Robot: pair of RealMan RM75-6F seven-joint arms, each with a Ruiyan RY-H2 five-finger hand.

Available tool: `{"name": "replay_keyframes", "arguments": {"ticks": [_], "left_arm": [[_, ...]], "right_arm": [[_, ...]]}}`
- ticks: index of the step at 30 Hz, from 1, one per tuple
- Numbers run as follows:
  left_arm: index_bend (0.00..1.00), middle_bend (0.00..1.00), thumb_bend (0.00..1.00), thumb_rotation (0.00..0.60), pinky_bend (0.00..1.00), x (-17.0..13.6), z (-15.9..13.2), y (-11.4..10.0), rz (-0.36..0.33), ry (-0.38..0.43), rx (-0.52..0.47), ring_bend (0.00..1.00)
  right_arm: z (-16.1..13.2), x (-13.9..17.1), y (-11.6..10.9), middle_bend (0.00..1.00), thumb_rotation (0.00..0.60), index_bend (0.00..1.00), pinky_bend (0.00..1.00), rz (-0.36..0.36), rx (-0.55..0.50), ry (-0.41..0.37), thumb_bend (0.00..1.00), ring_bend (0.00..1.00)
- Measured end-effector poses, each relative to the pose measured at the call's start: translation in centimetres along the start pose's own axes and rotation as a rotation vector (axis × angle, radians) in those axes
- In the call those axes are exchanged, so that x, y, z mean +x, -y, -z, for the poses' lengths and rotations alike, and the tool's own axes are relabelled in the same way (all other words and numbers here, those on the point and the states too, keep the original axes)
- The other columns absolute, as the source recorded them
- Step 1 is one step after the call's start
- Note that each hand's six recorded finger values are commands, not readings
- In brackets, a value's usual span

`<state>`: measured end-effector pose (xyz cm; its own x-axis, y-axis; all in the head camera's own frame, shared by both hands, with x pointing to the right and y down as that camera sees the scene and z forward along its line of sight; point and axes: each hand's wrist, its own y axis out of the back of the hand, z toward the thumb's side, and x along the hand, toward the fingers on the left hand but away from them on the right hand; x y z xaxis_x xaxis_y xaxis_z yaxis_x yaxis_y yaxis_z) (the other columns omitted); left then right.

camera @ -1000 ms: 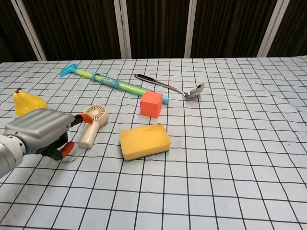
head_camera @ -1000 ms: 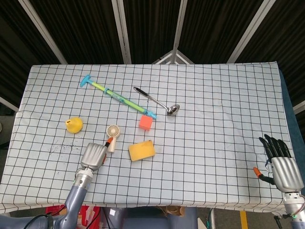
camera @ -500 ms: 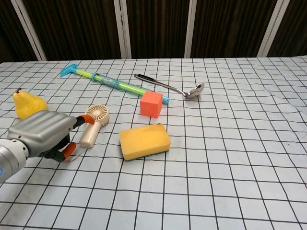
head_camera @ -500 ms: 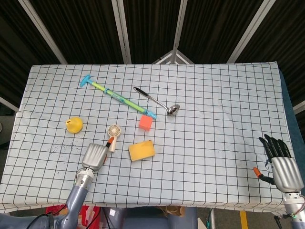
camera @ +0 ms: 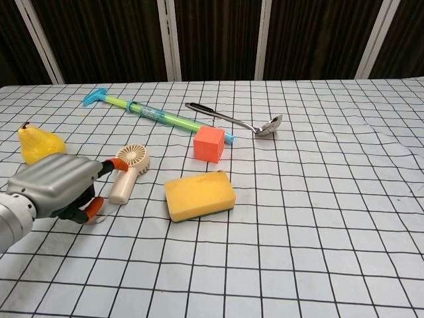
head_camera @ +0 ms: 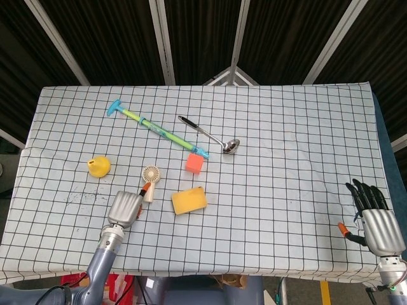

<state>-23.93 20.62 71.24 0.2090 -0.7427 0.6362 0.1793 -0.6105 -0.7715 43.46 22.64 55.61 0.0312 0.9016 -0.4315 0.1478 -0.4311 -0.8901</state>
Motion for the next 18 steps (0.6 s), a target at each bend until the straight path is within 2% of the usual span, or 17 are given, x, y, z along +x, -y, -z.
{"name": "replay_keyframes", "arguments": {"ticks": [3, 5, 8, 12, 15, 18], "left_arm": [[0.11, 0.82, 0.68, 0.6, 0.73, 0.1, -0.1, -1.5, -0.05, 0.002, -0.034, 0.63], [0.07, 0.79, 0.62, 0.6, 0.71, 0.2, -0.1, -2.7, -0.091, 0.004, -0.063, 0.61], [0.03, 0.68, 0.52, 0.6, 0.62, 0.1, 0.0, -4.7, -0.154, 0.006, -0.099, 0.51], [0.0, 0.39, 0.35, 0.6, 0.36, -0.8, 0.7, -6.9, -0.218, 0.01, -0.131, 0.3], [0.0, 0.22, 0.27, 0.6, 0.18, -2.1, 2.0, -8.1, -0.254, 0.005, -0.14, 0.15], [0.0, 0.1, 0.22, 0.6, 0.05, -4.0, 3.9, -8.5, -0.273, -0.012, -0.146, 0.04]], "right_arm": [[0.0, 0.0, 0.0, 0.0, 0.6, 0.07, 0.0, 0.001, 0.0, 0.0, 0.28, 0.0], [0.0, 0.0, 0.0, 0.0, 0.6, 0.07, 0.0, 0.001, 0.0, 0.0, 0.28, 0.0], [0.0, 0.0, 0.0, 0.0, 0.6, 0.07, 0.0, 0.001, 0.0, 0.0, 0.28, 0.0], [0.0, 0.0, 0.0, 0.0, 0.6, 0.07, 0.0, 0.001, -0.001, 0.0, 0.28, 0.0], [0.0, 0.0, 0.0, 0.0, 0.6, 0.07, 0.0, 0.001, 0.0, 0.0, 0.28, 0.0], [0.0, 0.0, 0.0, 0.0, 0.6, 0.07, 0.0, 0.002, 0.002, -0.001, 0.28, 0.0]]}}
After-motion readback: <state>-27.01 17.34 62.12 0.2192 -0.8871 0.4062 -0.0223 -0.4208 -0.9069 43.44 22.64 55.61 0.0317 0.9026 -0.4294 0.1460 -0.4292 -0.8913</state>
